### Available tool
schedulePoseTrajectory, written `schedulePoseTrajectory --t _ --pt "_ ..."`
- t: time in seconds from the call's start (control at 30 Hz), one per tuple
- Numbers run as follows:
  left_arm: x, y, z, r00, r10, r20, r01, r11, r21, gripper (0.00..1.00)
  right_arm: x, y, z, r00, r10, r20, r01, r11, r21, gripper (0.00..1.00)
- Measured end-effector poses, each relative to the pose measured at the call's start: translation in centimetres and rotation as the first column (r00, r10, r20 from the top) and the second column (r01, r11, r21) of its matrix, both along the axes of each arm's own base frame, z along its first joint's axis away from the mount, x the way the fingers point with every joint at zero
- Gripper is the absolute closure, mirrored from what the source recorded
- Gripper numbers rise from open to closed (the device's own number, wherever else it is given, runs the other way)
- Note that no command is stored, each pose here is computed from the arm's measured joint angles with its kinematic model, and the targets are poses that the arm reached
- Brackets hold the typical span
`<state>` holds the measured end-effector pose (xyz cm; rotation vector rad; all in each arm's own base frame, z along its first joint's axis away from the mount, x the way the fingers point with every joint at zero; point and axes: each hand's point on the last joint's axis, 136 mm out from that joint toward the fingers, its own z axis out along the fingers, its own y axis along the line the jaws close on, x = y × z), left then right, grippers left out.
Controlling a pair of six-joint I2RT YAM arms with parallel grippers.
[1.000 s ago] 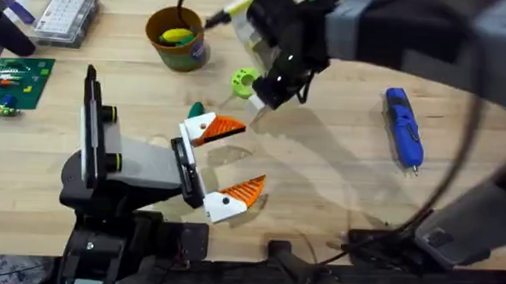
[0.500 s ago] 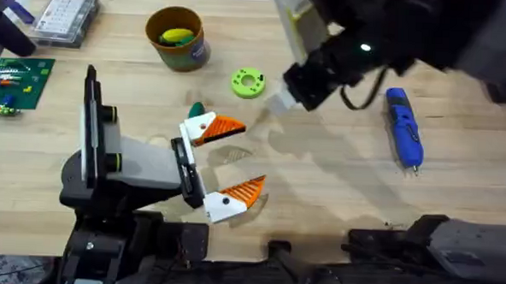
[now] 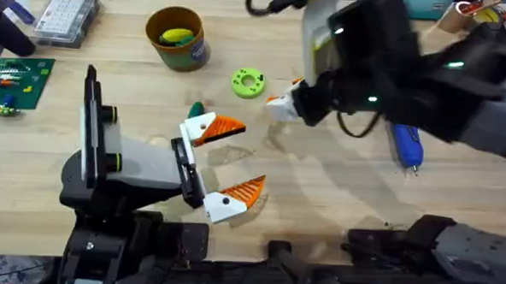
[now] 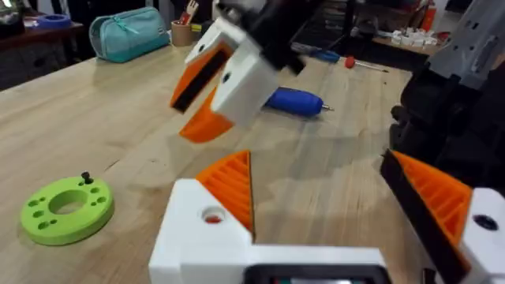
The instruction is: Pick up the gripper from the table and insert it into the empty holder that is missing its gripper. Then pick up a screw, insert it into the mounting hole, and use the screwdriver to tighten it. Finally, clean up the table by picking up the vegetable and placing it into the bucket.
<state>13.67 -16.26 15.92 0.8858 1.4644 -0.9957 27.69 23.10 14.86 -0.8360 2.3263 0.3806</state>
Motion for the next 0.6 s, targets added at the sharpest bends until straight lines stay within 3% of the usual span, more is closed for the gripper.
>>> schedulePoseTrajectory --t 0.27,0.6 --pt "0.0 0.0 0.0 1.000 0.000 -0.001 0.000 1.000 0.000 0.013 3.0 2.2 -2.1 0.999 -0.007 0.039 0.006 0.999 0.036 0.394" --pt "0.0 0.0 0.0 1.000 -0.001 -0.002 0.001 1.000 0.000 0.013 5.4 4.1 -4.5 1.000 -0.007 -0.018 0.007 1.000 -0.008 0.394"
